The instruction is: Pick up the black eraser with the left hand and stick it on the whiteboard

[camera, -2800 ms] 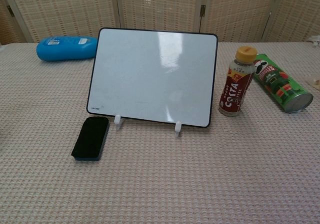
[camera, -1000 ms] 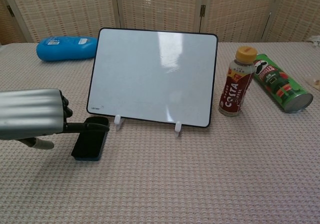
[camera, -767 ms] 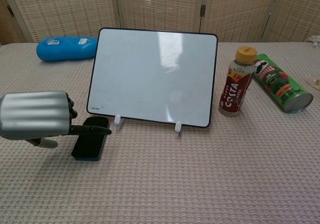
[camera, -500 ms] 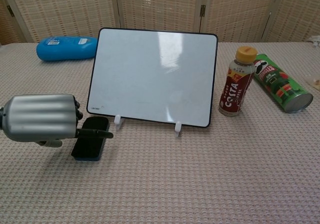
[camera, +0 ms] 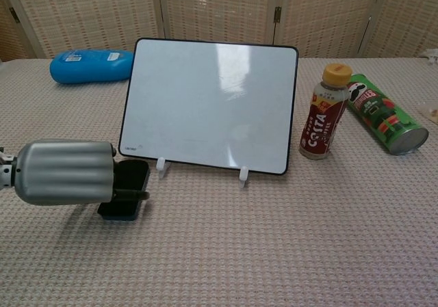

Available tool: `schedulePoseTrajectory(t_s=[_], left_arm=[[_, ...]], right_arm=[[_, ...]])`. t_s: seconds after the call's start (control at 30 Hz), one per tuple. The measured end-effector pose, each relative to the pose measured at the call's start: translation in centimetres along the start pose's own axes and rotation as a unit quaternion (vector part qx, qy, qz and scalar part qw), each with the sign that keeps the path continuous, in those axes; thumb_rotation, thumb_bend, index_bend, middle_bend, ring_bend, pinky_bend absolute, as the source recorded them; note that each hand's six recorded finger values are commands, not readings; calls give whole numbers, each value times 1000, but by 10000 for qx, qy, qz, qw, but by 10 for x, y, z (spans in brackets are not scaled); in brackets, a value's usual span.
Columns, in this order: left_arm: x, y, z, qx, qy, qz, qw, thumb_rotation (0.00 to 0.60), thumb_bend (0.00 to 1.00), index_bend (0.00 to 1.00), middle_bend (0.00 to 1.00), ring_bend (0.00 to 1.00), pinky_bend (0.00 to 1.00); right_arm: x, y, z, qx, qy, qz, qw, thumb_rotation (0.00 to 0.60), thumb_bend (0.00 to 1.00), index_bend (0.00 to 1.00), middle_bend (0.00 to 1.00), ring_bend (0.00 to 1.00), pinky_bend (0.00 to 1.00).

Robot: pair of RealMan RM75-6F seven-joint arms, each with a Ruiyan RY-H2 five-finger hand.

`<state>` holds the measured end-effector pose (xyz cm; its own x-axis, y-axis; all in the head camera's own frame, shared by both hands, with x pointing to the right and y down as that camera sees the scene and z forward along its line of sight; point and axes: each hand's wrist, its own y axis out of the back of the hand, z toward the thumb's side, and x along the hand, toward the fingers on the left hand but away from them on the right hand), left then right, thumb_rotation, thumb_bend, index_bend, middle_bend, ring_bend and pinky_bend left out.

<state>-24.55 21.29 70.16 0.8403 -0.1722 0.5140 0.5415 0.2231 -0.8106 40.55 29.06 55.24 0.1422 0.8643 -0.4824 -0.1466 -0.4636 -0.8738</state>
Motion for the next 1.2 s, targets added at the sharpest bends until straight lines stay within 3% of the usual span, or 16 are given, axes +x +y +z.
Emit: schedulePoseTrajectory(t_s=[0.33, 0.77, 1.07, 1.2], left_arm=[[1, -1, 4, 133, -37, -56, 9999, 600, 179, 521, 1000, 793, 838], [-13, 26, -1, -58, 190, 416, 9989, 600, 181, 589, 1000, 801, 838], [-37, 43, -11, -309, 662, 727, 9947, 600, 182, 616, 1000, 827, 863], [-39, 52, -17, -248, 1066, 972, 9892, 600, 189, 630, 1000, 842, 875]], right_arm=[[1, 2, -1, -28, 22, -10, 10000, 600, 294, 0, 0, 35, 0], [0, 0, 1, -2, 32, 25, 10000, 600, 295, 0, 0, 36, 0], [-3, -3, 2, 18, 51, 83, 10000, 600, 295, 0, 0, 35, 0], [-2, -1, 2, -2, 52, 64, 10000, 600, 294, 0, 0, 34, 0]])
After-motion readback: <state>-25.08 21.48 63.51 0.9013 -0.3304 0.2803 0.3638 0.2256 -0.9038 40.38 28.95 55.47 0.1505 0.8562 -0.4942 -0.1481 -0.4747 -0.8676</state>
